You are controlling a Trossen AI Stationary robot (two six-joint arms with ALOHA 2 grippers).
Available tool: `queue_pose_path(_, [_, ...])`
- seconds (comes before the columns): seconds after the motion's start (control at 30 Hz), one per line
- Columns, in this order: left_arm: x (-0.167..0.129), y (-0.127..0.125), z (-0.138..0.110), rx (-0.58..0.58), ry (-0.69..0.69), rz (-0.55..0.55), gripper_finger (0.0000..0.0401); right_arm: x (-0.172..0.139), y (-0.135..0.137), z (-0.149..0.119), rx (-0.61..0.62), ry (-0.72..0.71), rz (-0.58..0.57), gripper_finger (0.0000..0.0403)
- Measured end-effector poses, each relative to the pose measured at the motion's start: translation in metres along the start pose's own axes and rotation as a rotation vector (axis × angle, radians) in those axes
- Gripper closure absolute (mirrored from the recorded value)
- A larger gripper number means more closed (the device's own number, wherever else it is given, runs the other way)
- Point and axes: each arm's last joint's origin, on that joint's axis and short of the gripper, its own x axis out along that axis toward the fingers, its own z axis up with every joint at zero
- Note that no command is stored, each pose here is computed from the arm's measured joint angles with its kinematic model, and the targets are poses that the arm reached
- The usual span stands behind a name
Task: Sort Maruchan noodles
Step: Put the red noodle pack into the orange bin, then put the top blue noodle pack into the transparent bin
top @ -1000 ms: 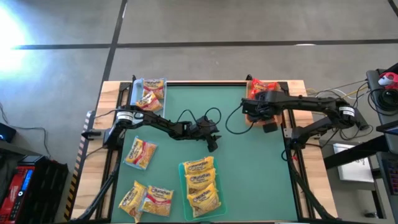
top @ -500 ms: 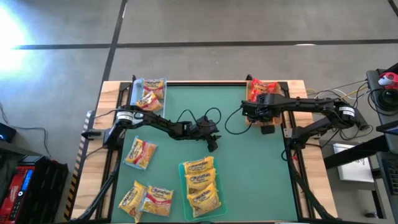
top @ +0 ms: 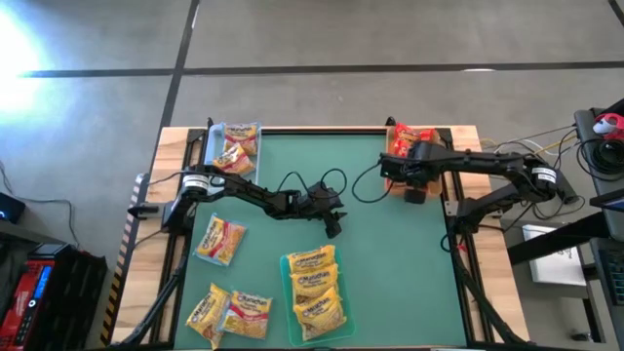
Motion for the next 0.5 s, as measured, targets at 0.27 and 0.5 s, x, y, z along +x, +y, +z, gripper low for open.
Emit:
queue_pose_path(0.27, [0.000,0.000,0.000,0.000,0.000,0.000,0.0276,-0.025,-0.013,0.005,0.204,-0.067,0.007,0.0286])
queue_pose_path(0.5, [0.002,-0.004,0.018,0.007,-0.052,-0.011,0.0276,-0.042,-0.021,0.012,0.311,-0.156,0.067,0.0296])
